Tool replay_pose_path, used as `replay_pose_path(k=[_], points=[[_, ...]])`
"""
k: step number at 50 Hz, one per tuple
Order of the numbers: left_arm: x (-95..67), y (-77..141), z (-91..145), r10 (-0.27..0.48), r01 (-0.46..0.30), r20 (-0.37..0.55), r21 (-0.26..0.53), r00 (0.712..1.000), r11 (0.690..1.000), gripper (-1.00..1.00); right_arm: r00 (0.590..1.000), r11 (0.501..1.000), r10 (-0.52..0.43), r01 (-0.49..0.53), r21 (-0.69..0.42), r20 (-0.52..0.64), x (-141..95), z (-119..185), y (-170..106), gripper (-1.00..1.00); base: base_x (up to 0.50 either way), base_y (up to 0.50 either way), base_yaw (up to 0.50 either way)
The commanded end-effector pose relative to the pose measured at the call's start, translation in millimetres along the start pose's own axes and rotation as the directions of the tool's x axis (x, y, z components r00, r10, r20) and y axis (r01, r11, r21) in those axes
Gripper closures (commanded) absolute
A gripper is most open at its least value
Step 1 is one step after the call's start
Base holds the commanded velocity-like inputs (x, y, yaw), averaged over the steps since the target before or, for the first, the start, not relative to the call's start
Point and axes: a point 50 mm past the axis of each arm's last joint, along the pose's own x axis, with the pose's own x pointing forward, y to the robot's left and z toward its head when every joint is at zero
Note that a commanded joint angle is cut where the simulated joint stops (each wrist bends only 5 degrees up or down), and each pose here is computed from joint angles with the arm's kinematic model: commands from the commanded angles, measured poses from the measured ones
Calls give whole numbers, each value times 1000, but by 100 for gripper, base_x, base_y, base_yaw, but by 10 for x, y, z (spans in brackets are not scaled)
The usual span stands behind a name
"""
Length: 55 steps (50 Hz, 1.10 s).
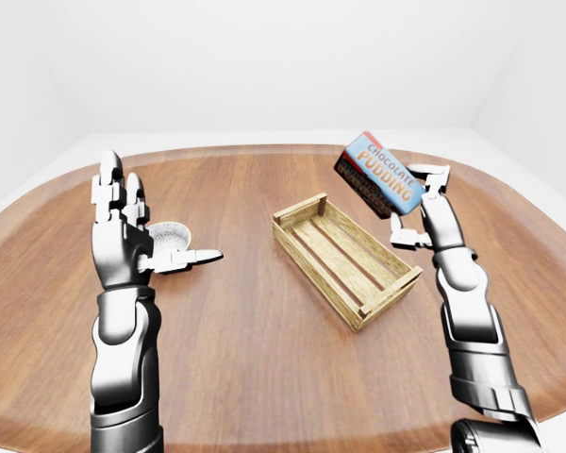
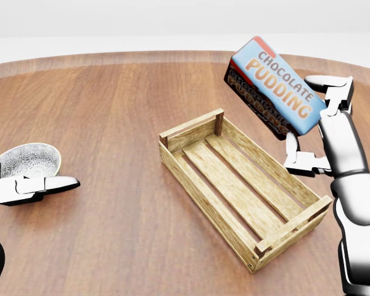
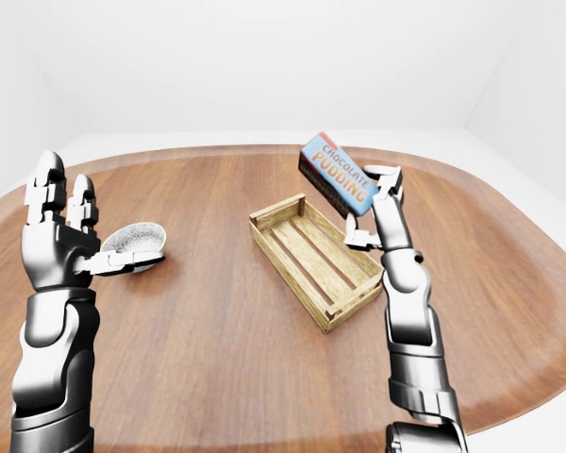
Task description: Pick up the chocolate pudding and put it in the tray.
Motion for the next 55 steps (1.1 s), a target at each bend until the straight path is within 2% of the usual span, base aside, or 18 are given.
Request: replay_pose_path(k=[1, 15, 25, 29, 32, 33, 34, 35, 37, 41, 44, 46, 47, 55], points=[[-4, 14, -14, 0, 0, -6, -39, 1000, 999, -100, 998, 998, 36, -33, 48, -57, 122, -122, 57, 100, 0, 0, 0], [-2, 9, -15, -2, 2, -7, -38, 1000, 999, -100, 990, 997, 74, -72, 22, -124, 262, -227, 96, 100, 0, 0, 0], [0, 8, -18, -3, 3, -8, -37, 1000, 999, -100, 972, 995, 95, -95, 13, -217, 388, -378, 138, 100, 0, 0, 0], [2, 7, -13, -3, 3, -6, -38, 1000, 999, -100, 951, 995, 96, -93, 22, -293, 425, -520, 161, 100, 0, 0, 0], [0, 11, -26, -2, 2, -11, -37, 1000, 999, -100, 950, 995, 97, -96, 20, -297, 469, -506, 152, 100, 0, 0, 0], [-1, 9, -30, -3, 3, -13, -37, 1000, 999, -100, 926, 995, 96, -90, 33, -366, 421, -664, 209, 100, 0, 0, 0], [-1, 8, -37, -4, 3, -16, -37, 1000, 999, -100, 933, 995, 97, -93, 29, -345, 463, -602, 184, 100, 0, 0, 0], [0, 10, -28, -3, 3, -12, -37, 1000, 999, -100, 912, 995, 97, -90, 37, -398, 432, -715, 230, 100, 0, 0, 0], [2, 10, -24, -3, 2, -10, -37, 1000, 999, -100, 932, 996, 91, -91, 16, -352, 509, -586, 177, 100, 0, 0, 0], [1, 10, -29, -2, 2, -12, -38, 1000, 999, -100, 889, 996, 93, -90, 28, -448, 463, -776, 254, 100, 0, 0, 0], [1, 8, -9, -3, 3, -4, -39, 1000, 999, -100, 910, 995, 97, -97, 21, -402, 553, -642, 207, 100, 0, 0, 0], [6, 11, -3, -1, 1, -1, -40, 1000, 999, -100, 905, 995, 101, -101, 22, -412, 553, -658, 221, 100, 0, 0, 0], [6, 11, -6, -2, 2, -2, -39, 1000, 999, -100, 890, 995, 101, -99, 28, -445, 529, -724, 252, 100, 0, 0, 0], [8, 12, -19, -2, 2, -8, -39, 1000, 999, -100, 881, 994, 108, -107, 29, -460, 563, -718, 274, 100, 0, 0, 0]])
